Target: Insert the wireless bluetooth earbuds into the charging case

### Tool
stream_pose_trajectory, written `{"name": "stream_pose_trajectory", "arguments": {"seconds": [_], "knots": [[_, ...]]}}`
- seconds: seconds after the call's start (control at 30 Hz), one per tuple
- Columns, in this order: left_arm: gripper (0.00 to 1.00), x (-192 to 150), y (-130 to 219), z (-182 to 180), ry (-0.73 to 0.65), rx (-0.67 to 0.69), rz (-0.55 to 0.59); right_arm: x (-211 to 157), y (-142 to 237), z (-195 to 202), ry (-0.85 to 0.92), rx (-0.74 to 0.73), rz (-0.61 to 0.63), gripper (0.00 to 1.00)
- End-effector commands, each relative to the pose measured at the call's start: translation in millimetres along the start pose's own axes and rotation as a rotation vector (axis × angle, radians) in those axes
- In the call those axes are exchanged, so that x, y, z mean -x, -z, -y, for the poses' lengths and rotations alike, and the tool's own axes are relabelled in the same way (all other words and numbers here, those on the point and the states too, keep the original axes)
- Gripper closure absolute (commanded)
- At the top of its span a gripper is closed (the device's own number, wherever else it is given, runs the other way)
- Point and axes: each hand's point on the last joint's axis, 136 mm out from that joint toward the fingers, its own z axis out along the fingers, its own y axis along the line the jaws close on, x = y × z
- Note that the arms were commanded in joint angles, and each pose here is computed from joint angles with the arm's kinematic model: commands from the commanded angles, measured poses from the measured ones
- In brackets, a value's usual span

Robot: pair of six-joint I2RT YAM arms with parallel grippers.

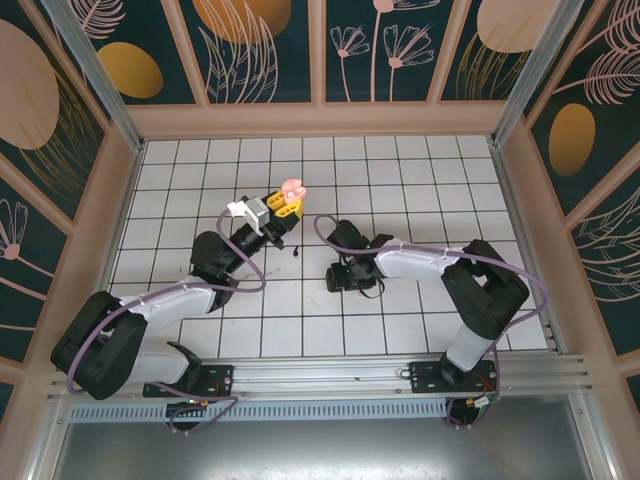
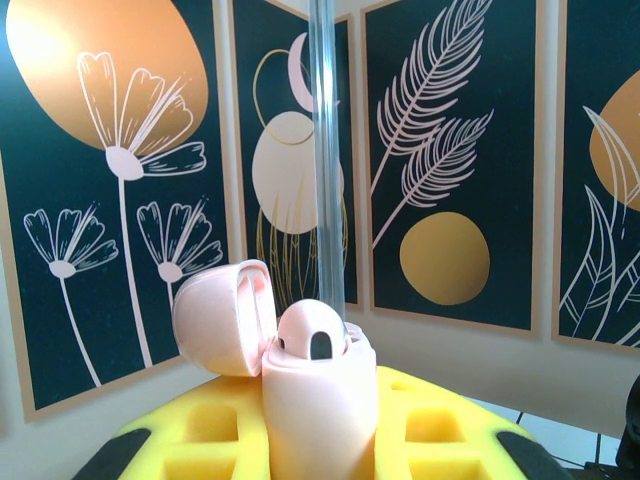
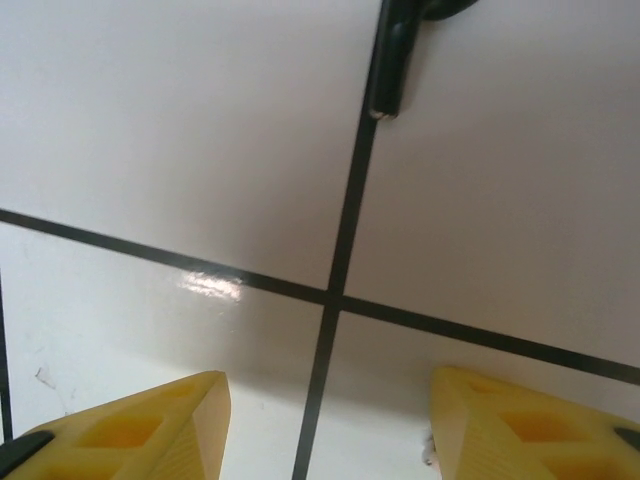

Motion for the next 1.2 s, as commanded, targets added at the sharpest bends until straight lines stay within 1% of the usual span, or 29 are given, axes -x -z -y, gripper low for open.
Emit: {"name": "stream_pose_trajectory", "arguments": {"seconds": [0.0,0.17,0.63,0.7,0.77,0.9,0.97,1.03,1.17], "knots": [[1.00,17.5,2.8,4.4,-0.014,-0.007,0.066,-23.7,-5.2,-0.4,0.020,-0.020,-0.082,0.45],[1.00,18.1,3.0,4.1,-0.015,-0.006,0.068,-37.3,-2.6,2.2,0.016,-0.025,-0.097,0.46],[1.00,19.4,1.2,4.3,-0.010,-0.010,0.073,-57.1,13.3,6.9,-0.008,-0.015,-0.090,0.48],[1.00,19.0,1.0,4.1,-0.009,-0.009,0.073,-55.5,16.3,4.0,-0.004,-0.003,-0.080,0.48],[1.00,18.9,0.8,4.1,-0.007,-0.010,0.074,-46.0,22.8,-1.3,-0.001,0.007,-0.044,0.48],[1.00,16.3,0.5,2.9,-0.002,-0.007,0.071,-12.1,53.7,-21.1,-0.032,0.046,0.074,0.45],[1.00,15.5,-0.1,2.2,0.002,-0.003,0.070,-4.7,66.4,-24.7,-0.067,0.055,0.100,0.44],[1.00,15.4,-0.2,1.6,0.002,0.000,0.071,-6.5,72.5,-25.0,-0.097,0.062,0.098,0.44],[1.00,15.2,-0.5,1.0,-0.002,0.002,0.075,-28.6,70.2,-17.5,-0.153,0.087,0.057,0.44]]}}
